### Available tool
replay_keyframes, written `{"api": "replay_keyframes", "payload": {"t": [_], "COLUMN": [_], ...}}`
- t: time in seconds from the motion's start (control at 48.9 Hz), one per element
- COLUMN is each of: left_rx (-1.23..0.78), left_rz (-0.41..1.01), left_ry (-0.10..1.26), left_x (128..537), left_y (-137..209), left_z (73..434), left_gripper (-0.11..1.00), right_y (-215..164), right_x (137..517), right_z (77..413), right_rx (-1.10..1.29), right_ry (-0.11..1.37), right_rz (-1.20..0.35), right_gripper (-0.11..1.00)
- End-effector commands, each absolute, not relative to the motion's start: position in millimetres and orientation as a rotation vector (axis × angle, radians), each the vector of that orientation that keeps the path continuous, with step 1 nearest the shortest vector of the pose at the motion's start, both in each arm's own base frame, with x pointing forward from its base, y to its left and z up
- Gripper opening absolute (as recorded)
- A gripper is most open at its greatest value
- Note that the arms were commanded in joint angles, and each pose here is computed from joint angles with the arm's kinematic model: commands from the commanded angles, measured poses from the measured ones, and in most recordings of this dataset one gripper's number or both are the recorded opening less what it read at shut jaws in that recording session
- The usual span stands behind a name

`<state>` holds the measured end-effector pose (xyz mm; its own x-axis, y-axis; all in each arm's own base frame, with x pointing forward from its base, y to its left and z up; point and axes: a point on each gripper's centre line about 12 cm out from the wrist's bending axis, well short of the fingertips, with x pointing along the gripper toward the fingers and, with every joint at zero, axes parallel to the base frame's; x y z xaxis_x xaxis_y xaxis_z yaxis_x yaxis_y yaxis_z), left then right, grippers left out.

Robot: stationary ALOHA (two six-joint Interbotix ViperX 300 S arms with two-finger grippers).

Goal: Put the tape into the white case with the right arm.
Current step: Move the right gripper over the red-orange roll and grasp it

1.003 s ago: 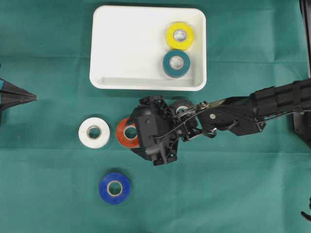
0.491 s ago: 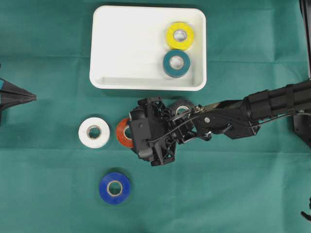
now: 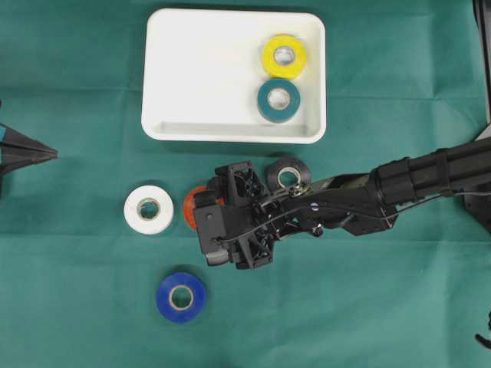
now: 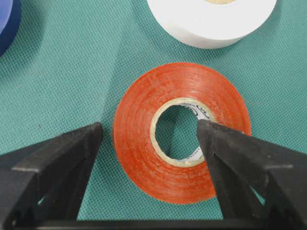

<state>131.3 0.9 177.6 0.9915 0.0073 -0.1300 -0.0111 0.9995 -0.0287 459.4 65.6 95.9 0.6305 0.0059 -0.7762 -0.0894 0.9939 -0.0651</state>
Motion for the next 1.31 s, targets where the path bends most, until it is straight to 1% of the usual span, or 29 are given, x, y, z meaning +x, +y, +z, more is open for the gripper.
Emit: {"api": "replay_keyframes", "payload": {"t": [0.0, 0.225, 0.348, 0.389, 0.43, 0.491, 0.532, 0.553, 0.819, 1.085, 1.167, 1.289], "left_rx": [-0.029, -0.029, -0.029, -0.029, -0.029, -0.029, -0.029, -0.029, -0.029, -0.029, -0.029, -0.029], "left_rz": [0.011, 0.011, 0.011, 0.011, 0.011, 0.011, 0.011, 0.011, 0.011, 0.011, 0.011, 0.011], "left_ry": [0.121, 0.121, 0.123, 0.123, 0.123, 0.123, 0.123, 0.121, 0.123, 0.123, 0.123, 0.124], "left_x": [132, 132, 133, 133, 133, 133, 133, 132, 133, 133, 133, 132], "left_y": [1, 1, 1, 1, 1, 1, 1, 1, 1, 1, 1, 1], "left_z": [182, 182, 182, 182, 182, 182, 182, 182, 182, 182, 182, 181], "left_gripper": [0.00, 0.00, 0.00, 0.00, 0.00, 0.00, 0.00, 0.00, 0.00, 0.00, 0.00, 0.00], "right_y": [64, 63, 63, 63, 63, 64, 64, 64, 65, 64, 64, 66], "right_x": [464, 463, 464, 464, 464, 464, 464, 464, 466, 466, 466, 465], "right_z": [108, 107, 107, 107, 107, 108, 108, 108, 112, 121, 128, 148], "right_rx": [-0.095, -0.101, -0.106, -0.107, -0.107, -0.106, -0.106, -0.106, -0.105, -0.101, -0.096, -0.091], "right_ry": [0.865, 0.880, 0.877, 0.876, 0.874, 0.871, 0.871, 0.870, 0.859, 0.845, 0.831, 0.790], "right_rz": [0.046, 0.036, 0.040, 0.042, 0.042, 0.043, 0.043, 0.043, 0.045, 0.041, 0.040, 0.043], "right_gripper": [0.52, 0.52, 0.49, 0.44, 0.32, 0.18, 0.12, 0.11, 0.06, 0.03, 0.03, 0.03]}}
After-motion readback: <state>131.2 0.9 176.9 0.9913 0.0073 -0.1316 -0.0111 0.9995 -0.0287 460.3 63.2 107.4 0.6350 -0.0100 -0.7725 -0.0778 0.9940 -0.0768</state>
